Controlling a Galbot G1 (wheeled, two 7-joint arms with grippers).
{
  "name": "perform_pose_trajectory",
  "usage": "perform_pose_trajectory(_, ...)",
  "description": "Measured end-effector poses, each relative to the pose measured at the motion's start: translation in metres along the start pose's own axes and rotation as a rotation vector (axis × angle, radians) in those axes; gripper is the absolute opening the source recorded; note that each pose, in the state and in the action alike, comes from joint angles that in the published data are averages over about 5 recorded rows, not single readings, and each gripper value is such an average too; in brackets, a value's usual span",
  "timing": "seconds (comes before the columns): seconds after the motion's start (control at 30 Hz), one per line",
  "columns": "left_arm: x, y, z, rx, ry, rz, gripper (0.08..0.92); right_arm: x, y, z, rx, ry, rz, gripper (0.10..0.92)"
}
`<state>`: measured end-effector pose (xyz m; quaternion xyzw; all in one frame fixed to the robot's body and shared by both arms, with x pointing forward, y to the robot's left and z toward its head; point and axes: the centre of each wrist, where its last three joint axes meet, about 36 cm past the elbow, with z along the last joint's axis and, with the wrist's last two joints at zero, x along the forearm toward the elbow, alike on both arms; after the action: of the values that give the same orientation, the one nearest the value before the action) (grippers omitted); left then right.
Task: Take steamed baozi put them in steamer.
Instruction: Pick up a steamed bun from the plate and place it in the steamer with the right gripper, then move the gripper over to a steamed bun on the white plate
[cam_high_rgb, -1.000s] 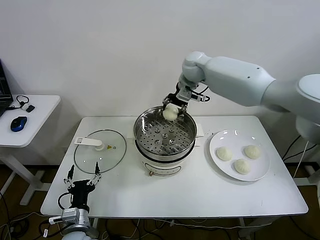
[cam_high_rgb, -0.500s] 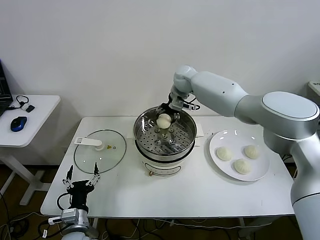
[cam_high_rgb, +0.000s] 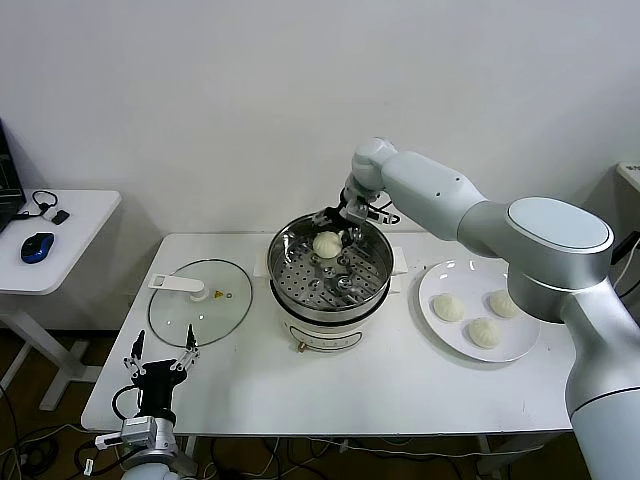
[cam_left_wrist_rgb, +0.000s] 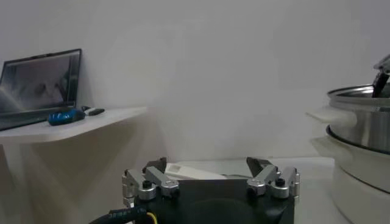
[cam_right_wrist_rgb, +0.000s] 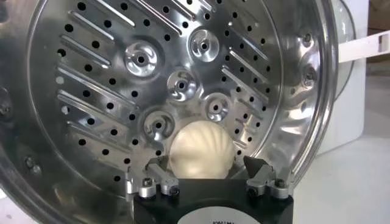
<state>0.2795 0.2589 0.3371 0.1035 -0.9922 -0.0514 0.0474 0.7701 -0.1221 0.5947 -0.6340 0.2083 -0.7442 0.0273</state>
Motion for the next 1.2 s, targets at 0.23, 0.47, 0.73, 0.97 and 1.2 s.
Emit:
perform_pose_trajectory(0.23, 0.002, 0.002, -0.002, -0.003, -0.001, -0.003, 0.823, 0.041, -0.006, 0.008, -0.018, -0.003, -0.025, 0.823)
perform_pose_trajectory(0.47, 0.003, 0.003, -0.004, -0.002, -0.001, -0.001, 0.823, 0.093, 0.002, 0.007, -0.154, 0.037, 0.030, 0.823)
perform_pose_trajectory(0.73, 0.004, -0.003, -0.006, 0.000, -0.002, 0.015, 0.823, 0.134, 0.044, -0.007, -0.528, 0.123, 0.082, 0.823)
perform_pose_trajectory(0.97, 0.006, -0.005, -0.006, 0.002, 0.000, 0.022, 0.823, 0.156, 0.091, -0.014, -0.830, 0.155, 0.023, 0.823)
perform_pose_trajectory(1.2, 0.007, -0.004, -0.004, 0.004, 0.003, 0.019, 0.823, 0.157, 0.138, -0.018, -1.033, 0.131, -0.076, 0.823)
